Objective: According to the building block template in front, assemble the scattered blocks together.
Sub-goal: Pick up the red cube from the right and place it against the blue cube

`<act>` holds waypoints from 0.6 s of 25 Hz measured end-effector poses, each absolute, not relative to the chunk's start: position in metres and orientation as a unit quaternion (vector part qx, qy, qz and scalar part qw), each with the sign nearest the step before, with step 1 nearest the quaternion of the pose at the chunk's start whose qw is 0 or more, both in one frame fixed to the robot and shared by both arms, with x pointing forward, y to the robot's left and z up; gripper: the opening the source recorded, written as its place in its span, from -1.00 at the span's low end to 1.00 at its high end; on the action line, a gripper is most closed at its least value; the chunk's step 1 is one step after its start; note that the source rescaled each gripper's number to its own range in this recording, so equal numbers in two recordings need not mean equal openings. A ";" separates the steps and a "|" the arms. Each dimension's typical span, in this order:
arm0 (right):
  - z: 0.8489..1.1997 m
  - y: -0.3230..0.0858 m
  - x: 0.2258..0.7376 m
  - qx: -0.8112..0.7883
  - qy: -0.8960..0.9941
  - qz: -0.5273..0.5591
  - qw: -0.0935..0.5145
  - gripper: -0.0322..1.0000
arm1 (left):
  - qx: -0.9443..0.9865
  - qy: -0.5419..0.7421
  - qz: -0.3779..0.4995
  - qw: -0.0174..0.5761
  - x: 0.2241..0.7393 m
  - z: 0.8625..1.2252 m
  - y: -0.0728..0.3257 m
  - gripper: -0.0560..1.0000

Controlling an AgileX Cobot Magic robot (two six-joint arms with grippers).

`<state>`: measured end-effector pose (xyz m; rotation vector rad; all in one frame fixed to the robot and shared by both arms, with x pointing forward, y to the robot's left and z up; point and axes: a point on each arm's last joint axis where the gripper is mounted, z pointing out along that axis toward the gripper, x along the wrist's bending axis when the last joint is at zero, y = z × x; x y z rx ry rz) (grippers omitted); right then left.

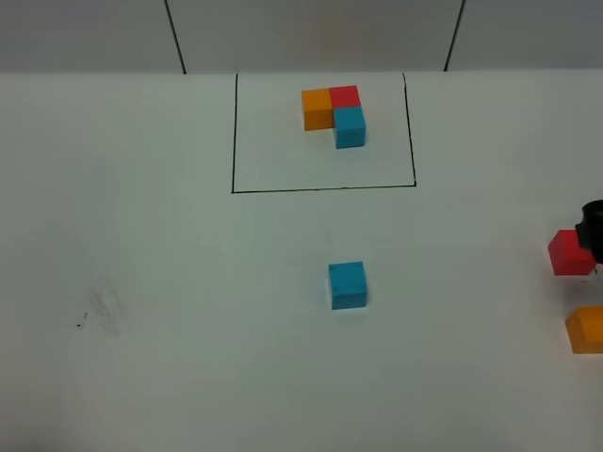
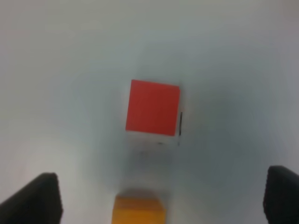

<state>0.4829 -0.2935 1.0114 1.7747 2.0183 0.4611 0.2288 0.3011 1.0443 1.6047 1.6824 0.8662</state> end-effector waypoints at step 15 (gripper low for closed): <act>0.953 -0.291 0.521 0.636 0.736 0.146 0.181 0.72 | 0.612 0.641 0.330 0.324 0.229 1.044 0.301 -0.89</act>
